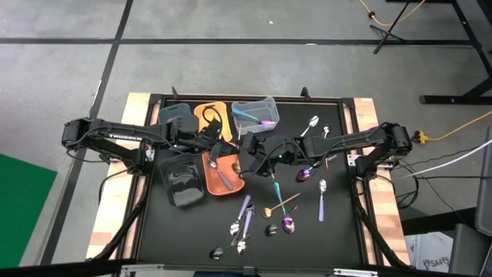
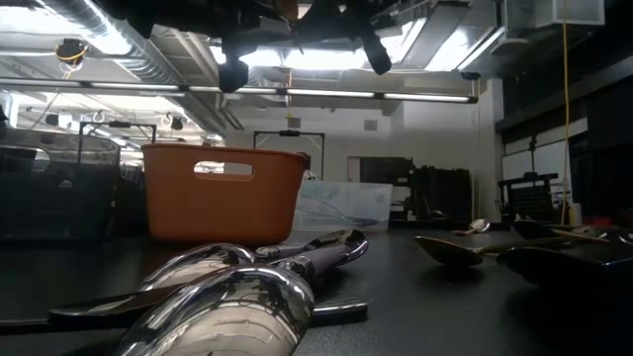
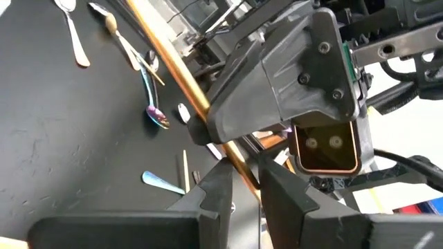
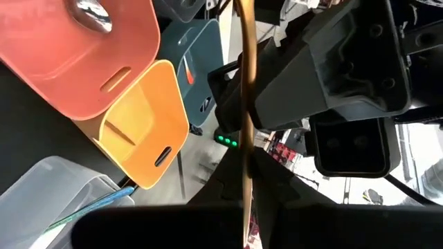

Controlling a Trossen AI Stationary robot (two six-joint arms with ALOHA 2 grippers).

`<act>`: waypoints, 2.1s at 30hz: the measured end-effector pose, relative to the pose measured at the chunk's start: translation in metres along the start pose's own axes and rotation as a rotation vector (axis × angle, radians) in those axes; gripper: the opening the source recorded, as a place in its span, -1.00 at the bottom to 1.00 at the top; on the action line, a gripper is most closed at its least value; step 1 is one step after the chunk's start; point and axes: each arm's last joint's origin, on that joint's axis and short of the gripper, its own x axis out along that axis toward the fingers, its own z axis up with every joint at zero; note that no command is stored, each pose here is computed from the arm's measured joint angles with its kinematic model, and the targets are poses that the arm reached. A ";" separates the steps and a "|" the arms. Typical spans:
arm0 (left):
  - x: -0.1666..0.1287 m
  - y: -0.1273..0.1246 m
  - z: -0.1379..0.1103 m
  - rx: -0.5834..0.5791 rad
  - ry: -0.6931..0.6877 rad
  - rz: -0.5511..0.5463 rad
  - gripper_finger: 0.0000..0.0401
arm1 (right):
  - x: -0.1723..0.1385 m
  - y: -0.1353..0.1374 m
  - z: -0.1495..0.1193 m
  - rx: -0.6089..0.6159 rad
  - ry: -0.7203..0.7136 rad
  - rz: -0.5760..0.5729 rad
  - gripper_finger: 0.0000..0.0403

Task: Sort silverware by color (type)
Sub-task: Put the gold spoon into the yellow bin

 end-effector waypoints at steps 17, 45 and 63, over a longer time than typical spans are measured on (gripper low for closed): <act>0.000 0.003 -0.001 -0.010 -0.012 0.047 -0.92 | 0.001 0.002 -0.001 -0.011 0.031 0.014 -1.00; -0.013 0.043 0.015 0.072 -0.096 0.416 -0.94 | 0.000 0.004 -0.006 0.136 0.225 0.021 -0.36; -0.050 0.101 0.038 -0.153 -0.246 0.888 -0.94 | 0.007 0.047 -0.059 0.694 0.582 0.239 -0.36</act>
